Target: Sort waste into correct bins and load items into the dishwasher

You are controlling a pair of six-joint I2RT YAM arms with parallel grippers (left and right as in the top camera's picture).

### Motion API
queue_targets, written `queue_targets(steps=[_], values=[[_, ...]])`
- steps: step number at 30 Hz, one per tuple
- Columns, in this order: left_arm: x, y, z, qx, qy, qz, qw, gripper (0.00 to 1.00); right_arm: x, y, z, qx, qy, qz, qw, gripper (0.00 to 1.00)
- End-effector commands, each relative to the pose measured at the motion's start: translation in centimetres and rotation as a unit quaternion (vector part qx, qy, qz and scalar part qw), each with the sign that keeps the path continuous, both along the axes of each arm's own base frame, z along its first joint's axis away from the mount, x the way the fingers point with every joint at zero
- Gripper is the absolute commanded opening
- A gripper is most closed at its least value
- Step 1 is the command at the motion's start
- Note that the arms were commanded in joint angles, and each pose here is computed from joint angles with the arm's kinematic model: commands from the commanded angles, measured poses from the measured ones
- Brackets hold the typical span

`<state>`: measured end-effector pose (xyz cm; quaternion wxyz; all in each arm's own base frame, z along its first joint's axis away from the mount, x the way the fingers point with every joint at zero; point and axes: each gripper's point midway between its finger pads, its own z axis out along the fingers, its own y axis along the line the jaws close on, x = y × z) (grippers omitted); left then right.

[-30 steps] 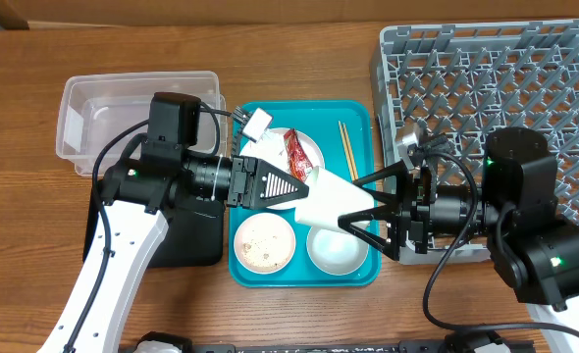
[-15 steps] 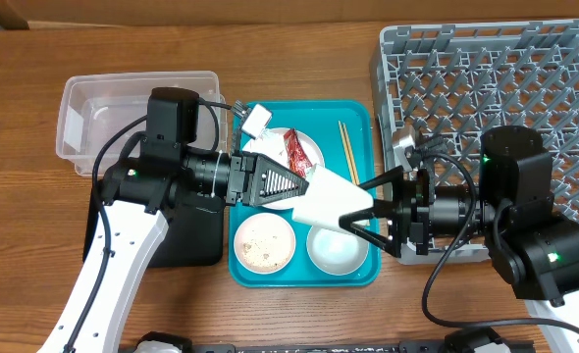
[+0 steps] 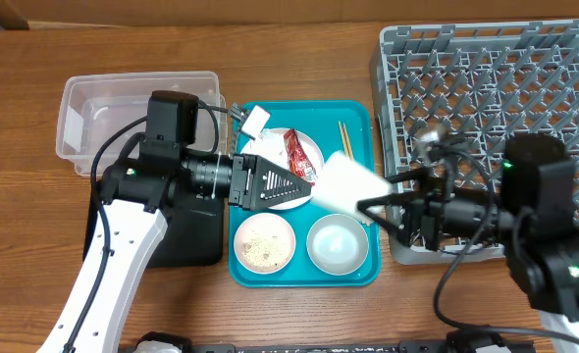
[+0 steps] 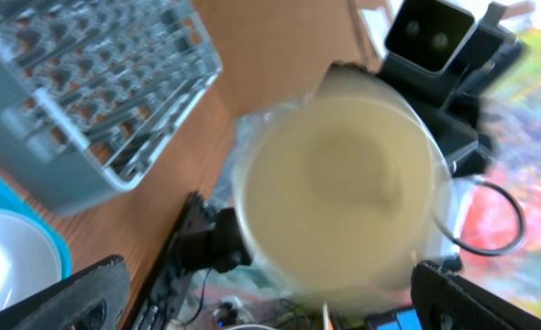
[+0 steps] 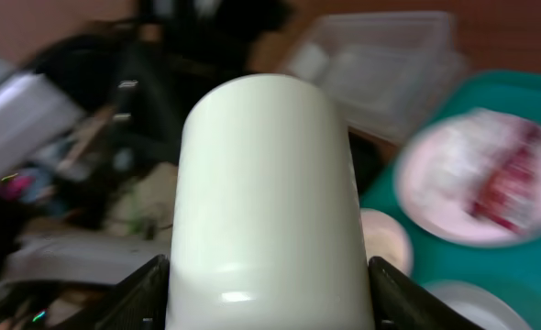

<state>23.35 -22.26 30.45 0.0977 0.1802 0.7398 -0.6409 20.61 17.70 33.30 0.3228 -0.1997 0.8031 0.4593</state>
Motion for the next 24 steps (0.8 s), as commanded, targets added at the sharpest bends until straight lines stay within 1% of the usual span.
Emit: queue_targets(steps=[1,3,5,8,10,13,18,21,22,23,24], values=[[1.4,0.7,-2.3,0.084,-0.019,0.055,0.995,1.0,3.4,-6.0,-0.4,-0.105,-0.019,-0.18,0.978,0.61],[1.8,1.5,-4.2,0.135,-0.002,0.083,0.987,1.0,3.8,-9.4,-1.8,-0.16,0.016,-0.264,0.951,0.61],[1.9,2.1,-5.5,0.172,0.011,0.1,0.98,1.0,3.4,-12.6,-3.7,-0.206,0.071,-0.344,0.913,0.61],[2.0,2.6,-6.4,0.198,0.017,0.111,0.974,1.0,1.9,-14.5,-6.5,-0.249,0.15,-0.387,0.875,0.61],[2.0,2.7,-6.5,0.202,0.018,0.111,0.973,1.0,0.8,-15.0,-8.7,-0.279,0.211,-0.386,0.853,0.61],[1.8,2.8,-6.7,0.208,0.022,0.111,0.972,1.0,0.1,-15.1,-11.7,-0.313,0.28,-0.366,0.83,0.61],[1.0,3.0,-7.2,0.217,0.027,0.099,0.971,1.0,0.9,-15.0,-16.0,-0.351,0.355,-0.339,0.798,0.62],[0.4,3.2,-7.4,0.223,0.028,0.089,0.97,1.0,2.4,-15.2,-17.4,-0.36,0.365,-0.34,0.788,0.71],[0.2,3.2,-7.5,0.225,0.032,0.087,0.97,1.0,2.6,-15.2,-17.8,-0.363,0.369,-0.338,0.786,0.75],[0.0,3.3,-7.6,0.226,0.032,0.084,0.97,1.0,2.6,-15.1,-18.2,-0.365,0.378,-0.336,0.782,0.82],[-0.2,3.3,-7.7,0.228,0.033,0.081,0.97,1.0,2.3,-15.0,-18.4,-0.367,0.387,-0.33,0.779,0.91]])
